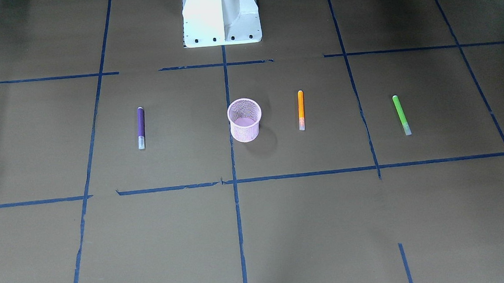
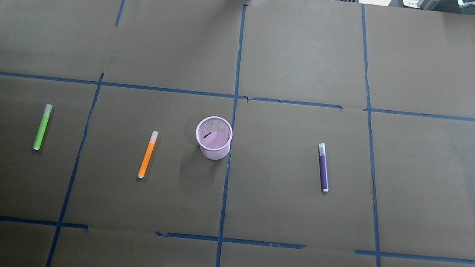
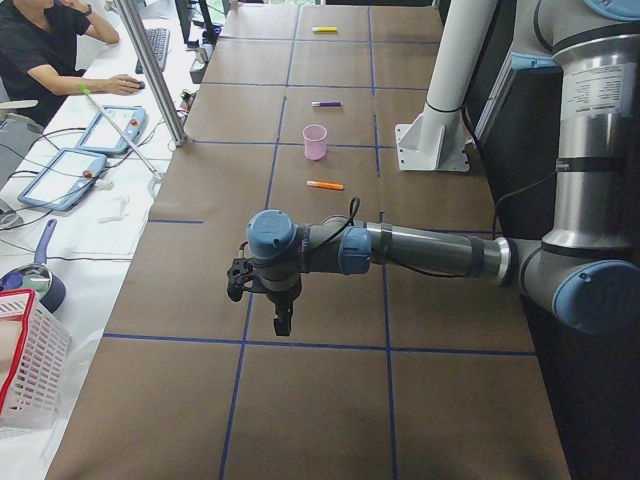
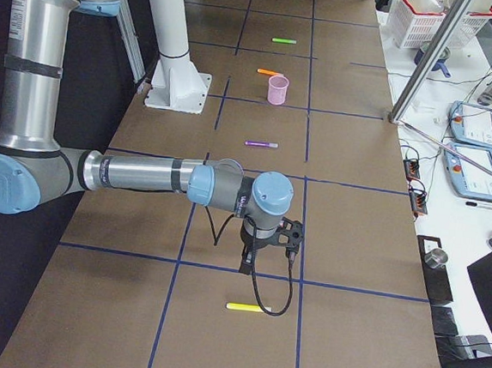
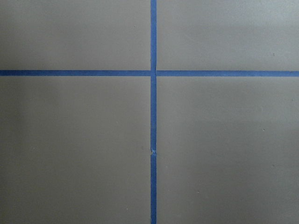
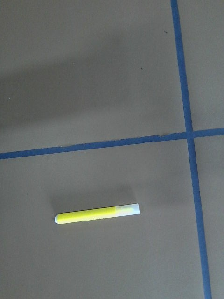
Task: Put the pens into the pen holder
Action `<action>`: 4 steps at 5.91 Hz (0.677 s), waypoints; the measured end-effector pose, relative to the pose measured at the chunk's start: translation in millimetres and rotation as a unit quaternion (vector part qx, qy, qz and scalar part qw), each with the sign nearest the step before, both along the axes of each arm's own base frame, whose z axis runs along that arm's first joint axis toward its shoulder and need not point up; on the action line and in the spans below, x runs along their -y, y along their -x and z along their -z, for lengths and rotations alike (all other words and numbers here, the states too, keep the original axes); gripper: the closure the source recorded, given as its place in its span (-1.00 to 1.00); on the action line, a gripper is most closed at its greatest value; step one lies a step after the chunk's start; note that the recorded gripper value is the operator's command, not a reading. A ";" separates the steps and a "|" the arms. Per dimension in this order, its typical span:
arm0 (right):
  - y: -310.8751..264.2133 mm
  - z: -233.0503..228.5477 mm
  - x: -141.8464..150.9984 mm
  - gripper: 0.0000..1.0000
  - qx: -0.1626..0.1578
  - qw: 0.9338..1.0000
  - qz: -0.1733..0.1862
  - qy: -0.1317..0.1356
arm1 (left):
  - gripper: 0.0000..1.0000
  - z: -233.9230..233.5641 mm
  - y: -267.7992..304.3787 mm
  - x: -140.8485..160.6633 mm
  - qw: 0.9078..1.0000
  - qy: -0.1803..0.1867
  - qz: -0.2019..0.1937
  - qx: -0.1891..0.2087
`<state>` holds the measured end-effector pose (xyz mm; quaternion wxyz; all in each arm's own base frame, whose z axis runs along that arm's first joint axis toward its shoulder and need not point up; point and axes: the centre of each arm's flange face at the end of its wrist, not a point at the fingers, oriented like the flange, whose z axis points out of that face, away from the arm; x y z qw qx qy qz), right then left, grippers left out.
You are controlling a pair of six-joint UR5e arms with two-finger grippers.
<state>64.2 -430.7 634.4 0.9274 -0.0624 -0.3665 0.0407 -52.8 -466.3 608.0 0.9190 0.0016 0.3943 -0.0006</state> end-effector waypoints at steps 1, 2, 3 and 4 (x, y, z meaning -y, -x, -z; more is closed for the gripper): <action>0.0 0.5 -0.1 -1.00 0.000 1.000 0.000 0.000 | -1.00 0.6 -0.1 -0.2 1.000 0.000 0.000 0.000; 0.0 2.6 0.3 -1.00 0.000 1.000 -0.001 -0.003 | -1.00 1.0 -0.5 -1.2 1.000 0.000 0.000 0.000; 0.0 5.4 0.8 -1.00 0.000 1.000 -0.001 -0.006 | -1.00 -0.5 -0.7 -3.5 1.000 0.002 0.000 -0.001; 0.0 7.2 1.0 -1.00 0.000 1.000 0.000 -0.008 | -1.00 -4.5 -1.3 -6.1 1.000 0.008 0.001 -0.001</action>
